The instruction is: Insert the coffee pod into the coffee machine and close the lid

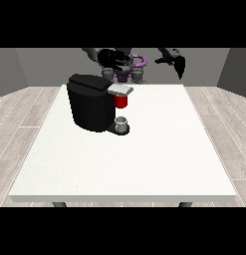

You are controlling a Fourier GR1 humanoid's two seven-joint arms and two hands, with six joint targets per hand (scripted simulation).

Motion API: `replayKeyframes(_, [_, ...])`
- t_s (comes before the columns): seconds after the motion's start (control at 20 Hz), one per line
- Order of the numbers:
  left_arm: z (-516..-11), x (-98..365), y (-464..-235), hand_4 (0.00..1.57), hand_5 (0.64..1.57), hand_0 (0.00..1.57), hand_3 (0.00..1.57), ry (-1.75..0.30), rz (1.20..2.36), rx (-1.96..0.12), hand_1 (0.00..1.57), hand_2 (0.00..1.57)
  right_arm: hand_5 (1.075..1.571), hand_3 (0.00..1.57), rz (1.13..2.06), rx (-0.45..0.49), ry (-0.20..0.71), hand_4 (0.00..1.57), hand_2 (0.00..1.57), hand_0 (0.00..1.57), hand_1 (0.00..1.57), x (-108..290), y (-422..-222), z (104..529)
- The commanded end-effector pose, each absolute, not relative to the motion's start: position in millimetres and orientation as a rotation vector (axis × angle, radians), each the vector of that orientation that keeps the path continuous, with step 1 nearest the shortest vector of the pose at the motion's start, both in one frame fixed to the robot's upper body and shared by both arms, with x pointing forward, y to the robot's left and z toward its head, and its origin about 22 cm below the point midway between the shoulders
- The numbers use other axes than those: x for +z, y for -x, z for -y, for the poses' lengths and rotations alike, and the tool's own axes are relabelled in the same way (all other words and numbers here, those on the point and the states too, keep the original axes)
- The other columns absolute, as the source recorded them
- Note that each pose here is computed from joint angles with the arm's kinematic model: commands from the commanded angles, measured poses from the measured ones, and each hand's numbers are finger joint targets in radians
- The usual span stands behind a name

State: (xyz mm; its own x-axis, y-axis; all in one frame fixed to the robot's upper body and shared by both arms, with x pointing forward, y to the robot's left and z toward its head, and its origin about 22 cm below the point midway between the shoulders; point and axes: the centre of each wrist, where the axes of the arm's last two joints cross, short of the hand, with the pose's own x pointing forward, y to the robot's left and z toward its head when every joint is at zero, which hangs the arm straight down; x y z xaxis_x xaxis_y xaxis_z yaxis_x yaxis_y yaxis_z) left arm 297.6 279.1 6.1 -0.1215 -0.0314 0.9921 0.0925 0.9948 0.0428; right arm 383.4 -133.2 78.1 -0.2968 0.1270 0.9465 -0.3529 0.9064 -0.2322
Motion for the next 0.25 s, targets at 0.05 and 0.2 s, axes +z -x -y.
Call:
replayKeyframes(0.05, [-268,-5,-293,0.19,1.571,0.0,0.0,0.072,1.649,-0.095,0.0,0.0,1.571,0.0,1.758,0.337,-0.302,0.29,0.0,0.0,0.0,36,-347,131])
replayKeyframes(0.2, [-295,-28,-273,0.19,1.571,0.0,0.0,-0.008,1.639,-0.03,0.0,0.0,1.571,0.0,1.726,0.272,-0.299,0.16,0.0,0.0,0.0,0,-316,143])
